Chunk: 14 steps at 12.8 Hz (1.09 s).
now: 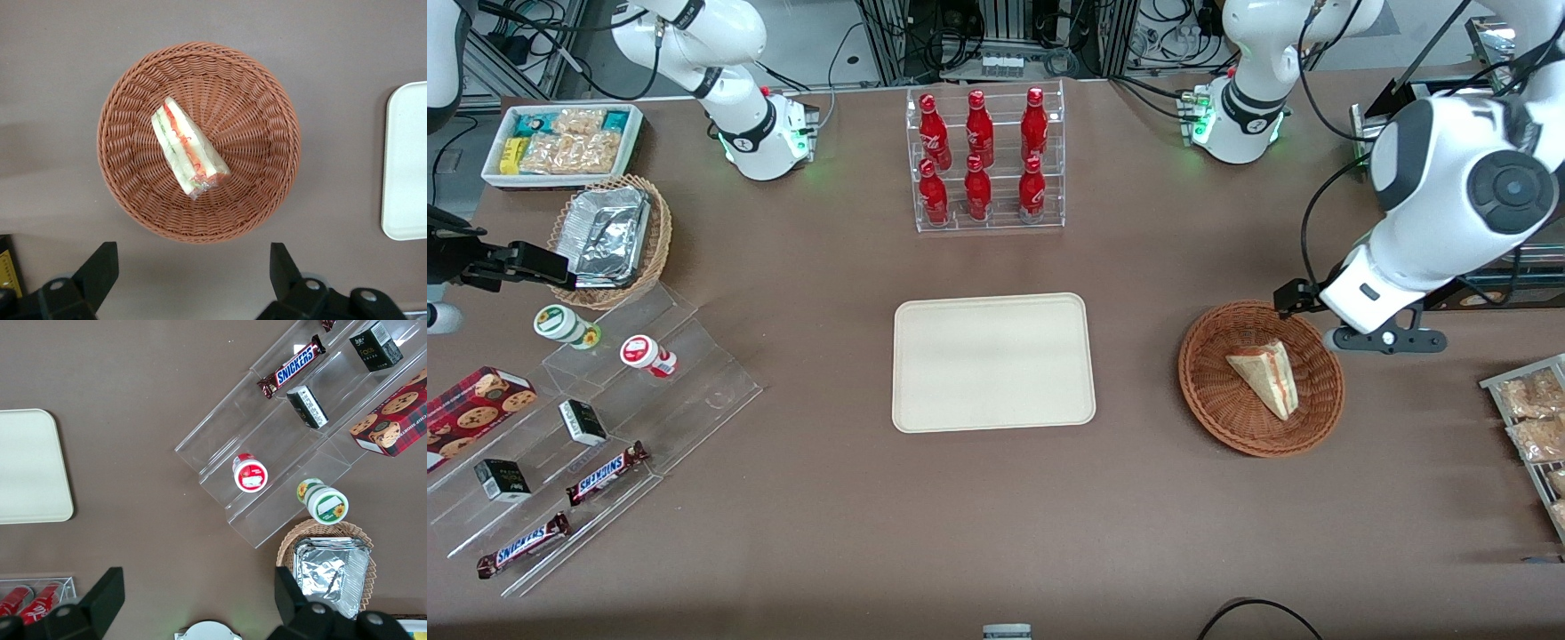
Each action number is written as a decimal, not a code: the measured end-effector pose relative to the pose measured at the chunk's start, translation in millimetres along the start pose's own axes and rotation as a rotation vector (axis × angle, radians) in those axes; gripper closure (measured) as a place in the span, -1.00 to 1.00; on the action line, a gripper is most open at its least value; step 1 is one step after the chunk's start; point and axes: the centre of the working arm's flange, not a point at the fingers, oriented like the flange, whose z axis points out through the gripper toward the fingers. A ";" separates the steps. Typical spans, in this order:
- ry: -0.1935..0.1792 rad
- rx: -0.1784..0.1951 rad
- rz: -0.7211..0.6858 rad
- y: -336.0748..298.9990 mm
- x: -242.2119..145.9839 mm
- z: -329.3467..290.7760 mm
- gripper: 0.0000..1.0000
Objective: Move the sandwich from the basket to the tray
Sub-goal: 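Move the left gripper down over the wrapped sandwich in the wicker basket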
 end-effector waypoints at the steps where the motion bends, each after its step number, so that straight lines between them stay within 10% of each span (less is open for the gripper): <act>1: 0.010 -0.001 0.000 0.2 -0.5 9.6 -1.00; 14: 0.100 -0.027 -0.319 -18.1 -10.4 73.8 -1.00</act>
